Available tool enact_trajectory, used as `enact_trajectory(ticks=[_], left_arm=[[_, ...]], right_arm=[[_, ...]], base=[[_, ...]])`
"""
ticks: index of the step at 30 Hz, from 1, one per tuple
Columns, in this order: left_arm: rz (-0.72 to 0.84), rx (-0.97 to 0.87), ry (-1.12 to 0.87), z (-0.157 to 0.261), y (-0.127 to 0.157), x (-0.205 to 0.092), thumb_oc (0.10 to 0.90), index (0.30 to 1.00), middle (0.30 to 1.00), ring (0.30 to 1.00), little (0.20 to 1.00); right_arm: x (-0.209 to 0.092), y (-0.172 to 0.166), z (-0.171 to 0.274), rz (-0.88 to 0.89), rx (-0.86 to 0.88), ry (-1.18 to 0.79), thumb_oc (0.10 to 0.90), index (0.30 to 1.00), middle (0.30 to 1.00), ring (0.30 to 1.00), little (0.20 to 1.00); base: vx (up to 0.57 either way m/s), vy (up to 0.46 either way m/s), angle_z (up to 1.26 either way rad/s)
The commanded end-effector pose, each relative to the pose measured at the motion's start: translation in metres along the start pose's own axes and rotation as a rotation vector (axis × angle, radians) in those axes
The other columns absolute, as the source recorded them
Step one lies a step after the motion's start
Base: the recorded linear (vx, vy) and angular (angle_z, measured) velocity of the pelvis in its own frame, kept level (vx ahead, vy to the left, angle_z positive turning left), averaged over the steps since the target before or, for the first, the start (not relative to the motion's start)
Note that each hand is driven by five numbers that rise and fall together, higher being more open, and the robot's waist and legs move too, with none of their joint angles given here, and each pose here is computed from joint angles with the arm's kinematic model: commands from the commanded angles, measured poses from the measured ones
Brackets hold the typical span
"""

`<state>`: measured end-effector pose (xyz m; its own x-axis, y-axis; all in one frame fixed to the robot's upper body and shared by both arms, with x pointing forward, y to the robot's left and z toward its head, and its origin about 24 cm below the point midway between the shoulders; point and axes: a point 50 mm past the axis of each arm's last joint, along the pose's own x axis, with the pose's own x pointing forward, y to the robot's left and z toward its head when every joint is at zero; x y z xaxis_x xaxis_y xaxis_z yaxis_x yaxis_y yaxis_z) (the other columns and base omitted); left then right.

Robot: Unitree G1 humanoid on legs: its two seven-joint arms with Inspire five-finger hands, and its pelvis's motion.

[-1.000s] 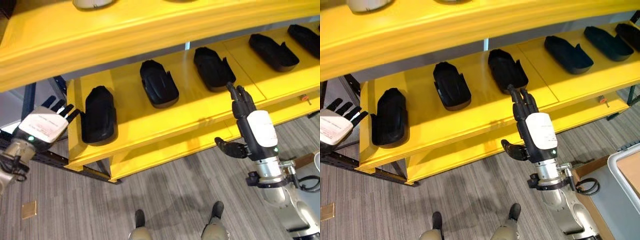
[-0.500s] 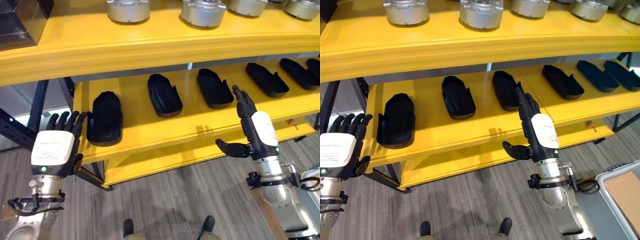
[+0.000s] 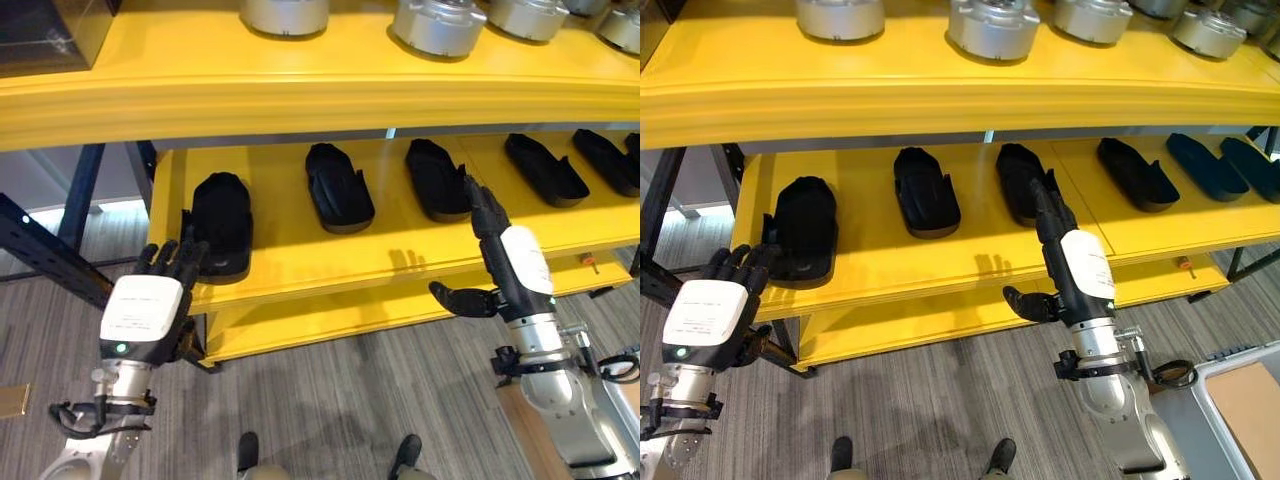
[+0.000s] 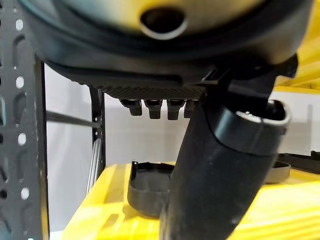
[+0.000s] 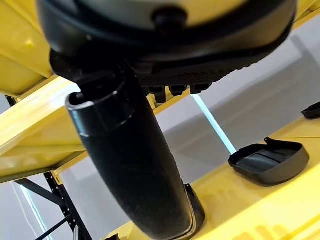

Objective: Move parts from the plastic box to the shelf.

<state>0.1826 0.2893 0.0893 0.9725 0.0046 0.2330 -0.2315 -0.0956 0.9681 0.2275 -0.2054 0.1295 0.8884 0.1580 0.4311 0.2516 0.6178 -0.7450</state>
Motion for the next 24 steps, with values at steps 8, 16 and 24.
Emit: enact_trajectory(ticks=[8, 16, 24], left_arm=[[0.15, 0.148, -0.011, -0.019, 0.034, 0.024, 0.9, 1.0, 1.0, 1.0, 1.0], [0.065, 0.144, -0.057, -0.013, 0.02, 0.022, 0.9, 1.0, 1.0, 1.0, 1.0], [0.019, 0.129, -0.081, -0.005, 0.005, 0.028, 0.9, 1.0, 1.0, 1.0, 1.0]], right_arm=[[0.023, -0.046, 0.042, -0.25, -0.009, -0.256, 0.9, 1.0, 1.0, 1.0, 1.0], [0.024, -0.046, 0.045, -0.257, -0.016, -0.268, 0.9, 1.0, 1.0, 1.0, 1.0], [0.025, -0.046, 0.045, -0.262, -0.022, -0.272, 0.9, 1.0, 1.0, 1.0, 1.0]], base=[[0.0, -0.008, 0.0], [-0.01, 0.009, 0.07], [0.0, 0.002, 0.0]])
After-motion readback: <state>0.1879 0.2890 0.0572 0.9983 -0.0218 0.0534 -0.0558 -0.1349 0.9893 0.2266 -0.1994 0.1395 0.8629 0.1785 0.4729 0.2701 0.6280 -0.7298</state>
